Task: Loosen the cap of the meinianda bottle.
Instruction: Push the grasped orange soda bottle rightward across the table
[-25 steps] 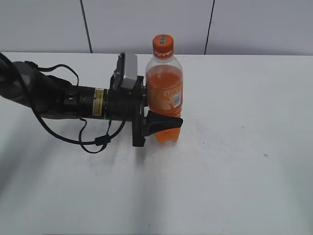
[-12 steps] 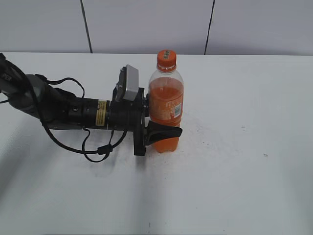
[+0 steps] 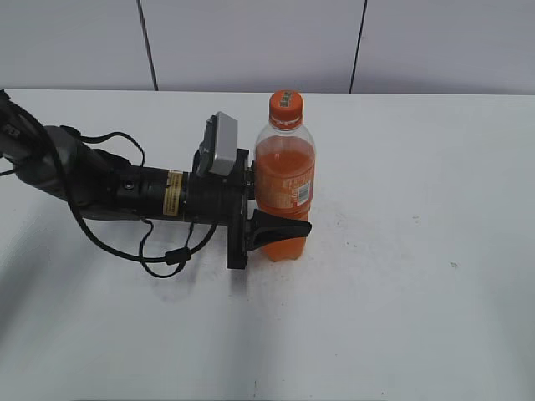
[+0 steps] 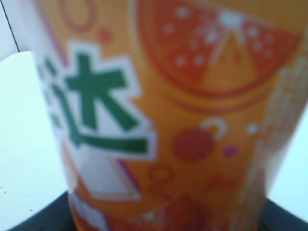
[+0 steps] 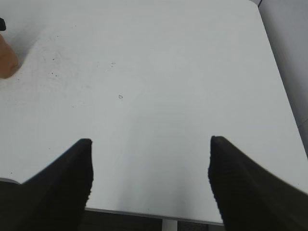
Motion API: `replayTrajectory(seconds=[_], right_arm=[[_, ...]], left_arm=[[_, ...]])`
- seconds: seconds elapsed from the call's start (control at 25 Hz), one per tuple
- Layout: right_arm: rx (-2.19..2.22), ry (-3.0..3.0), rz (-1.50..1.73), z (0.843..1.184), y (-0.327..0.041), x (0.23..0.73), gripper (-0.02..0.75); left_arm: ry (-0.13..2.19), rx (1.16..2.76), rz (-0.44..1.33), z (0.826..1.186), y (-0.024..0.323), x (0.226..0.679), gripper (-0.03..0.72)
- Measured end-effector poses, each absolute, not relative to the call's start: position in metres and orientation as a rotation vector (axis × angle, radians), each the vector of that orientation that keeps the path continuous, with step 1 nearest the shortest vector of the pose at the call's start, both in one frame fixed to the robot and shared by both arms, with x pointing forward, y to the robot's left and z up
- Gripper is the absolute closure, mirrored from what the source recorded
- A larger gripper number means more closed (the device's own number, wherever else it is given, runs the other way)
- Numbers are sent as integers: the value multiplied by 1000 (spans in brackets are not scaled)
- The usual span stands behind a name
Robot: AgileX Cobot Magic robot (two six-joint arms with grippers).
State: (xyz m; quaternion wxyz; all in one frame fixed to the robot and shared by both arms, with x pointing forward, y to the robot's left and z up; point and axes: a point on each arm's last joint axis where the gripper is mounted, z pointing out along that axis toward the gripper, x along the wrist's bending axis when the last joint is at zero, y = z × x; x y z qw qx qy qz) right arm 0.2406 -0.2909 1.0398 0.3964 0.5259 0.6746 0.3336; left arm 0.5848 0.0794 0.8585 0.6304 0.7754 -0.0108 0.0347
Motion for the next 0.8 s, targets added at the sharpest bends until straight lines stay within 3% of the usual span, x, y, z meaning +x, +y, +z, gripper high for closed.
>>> replayTrajectory(seconds=[0.8], right_arm=[[1412,1607,936,1045,-291,241,176]], left_arm=[[-46,1778,74,859,79,584,294]])
